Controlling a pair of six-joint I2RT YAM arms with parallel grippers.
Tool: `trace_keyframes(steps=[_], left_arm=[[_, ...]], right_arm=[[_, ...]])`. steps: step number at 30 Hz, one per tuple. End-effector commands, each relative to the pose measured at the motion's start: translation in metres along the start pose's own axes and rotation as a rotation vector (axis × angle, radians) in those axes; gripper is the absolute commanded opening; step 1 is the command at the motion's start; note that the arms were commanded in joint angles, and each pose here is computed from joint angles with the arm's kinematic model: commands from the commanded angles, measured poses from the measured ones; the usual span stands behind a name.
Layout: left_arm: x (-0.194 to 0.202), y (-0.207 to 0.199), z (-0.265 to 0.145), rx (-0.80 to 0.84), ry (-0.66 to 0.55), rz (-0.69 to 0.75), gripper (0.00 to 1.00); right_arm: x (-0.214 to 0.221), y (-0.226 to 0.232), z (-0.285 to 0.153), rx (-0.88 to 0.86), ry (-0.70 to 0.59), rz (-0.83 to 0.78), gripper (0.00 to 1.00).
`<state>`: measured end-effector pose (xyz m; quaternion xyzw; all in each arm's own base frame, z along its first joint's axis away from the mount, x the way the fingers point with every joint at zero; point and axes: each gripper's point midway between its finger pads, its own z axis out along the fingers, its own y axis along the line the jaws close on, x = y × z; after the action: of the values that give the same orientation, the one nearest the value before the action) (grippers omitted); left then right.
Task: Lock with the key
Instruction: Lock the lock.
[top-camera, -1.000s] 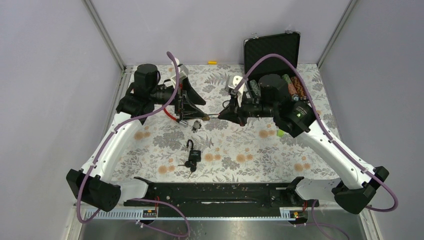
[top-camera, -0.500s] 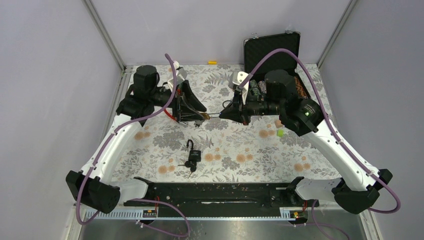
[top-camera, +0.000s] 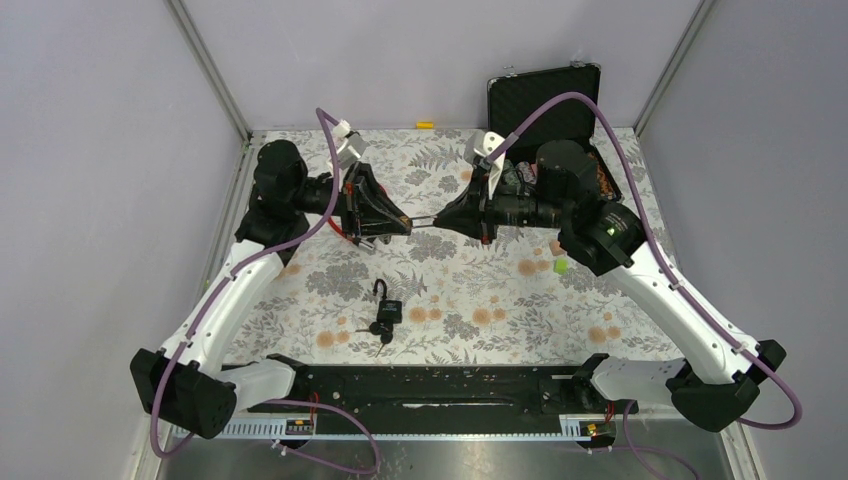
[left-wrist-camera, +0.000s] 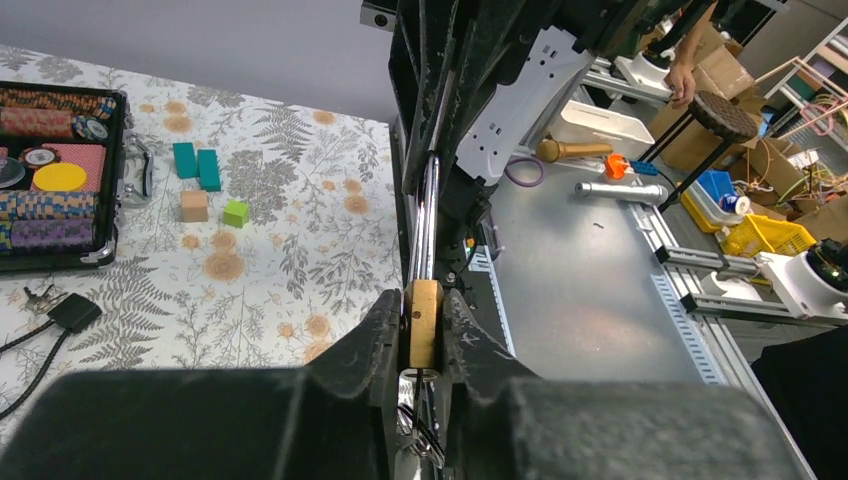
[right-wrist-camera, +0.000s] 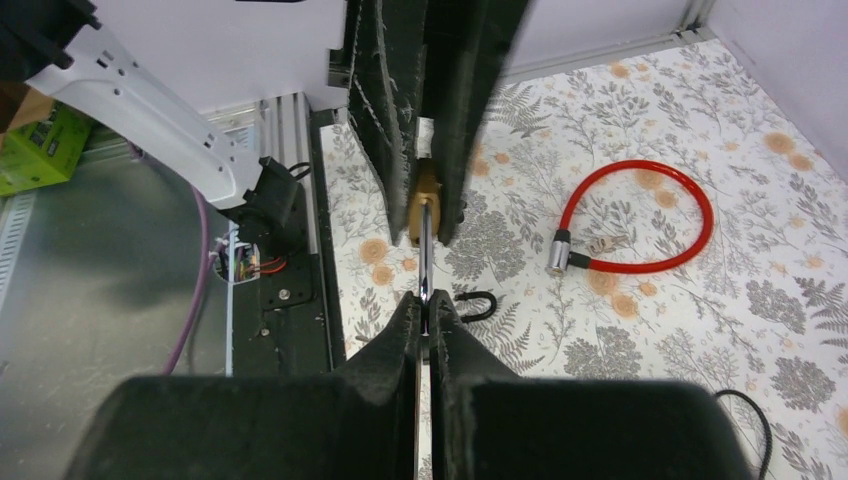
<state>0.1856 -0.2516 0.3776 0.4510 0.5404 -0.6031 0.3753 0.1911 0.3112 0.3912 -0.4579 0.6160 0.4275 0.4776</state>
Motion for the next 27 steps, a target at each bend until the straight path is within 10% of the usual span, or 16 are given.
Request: trace_keyframes(steps=[1, 14, 27], left_arm=[[-0.019, -0.002, -0.003, -0.045, -0.040, 0.105, 0.03], [-0.019, 0.010, -0.010, -0.149, -0.034, 0.088, 0.43], [-0.027, 0.004, -0.012, -0.145, -0.058, 0.101, 0.43]], right_arm=[[-0.031, 0.010, -0.008, -0.007, -0.112, -0.045, 0.00], [-0.042, 0.007, -0.009, 0.015, -0.166, -0.033, 0.00], [-0.041, 0.010, -0.008, -0.008, -0.161, -0.032, 0.00]])
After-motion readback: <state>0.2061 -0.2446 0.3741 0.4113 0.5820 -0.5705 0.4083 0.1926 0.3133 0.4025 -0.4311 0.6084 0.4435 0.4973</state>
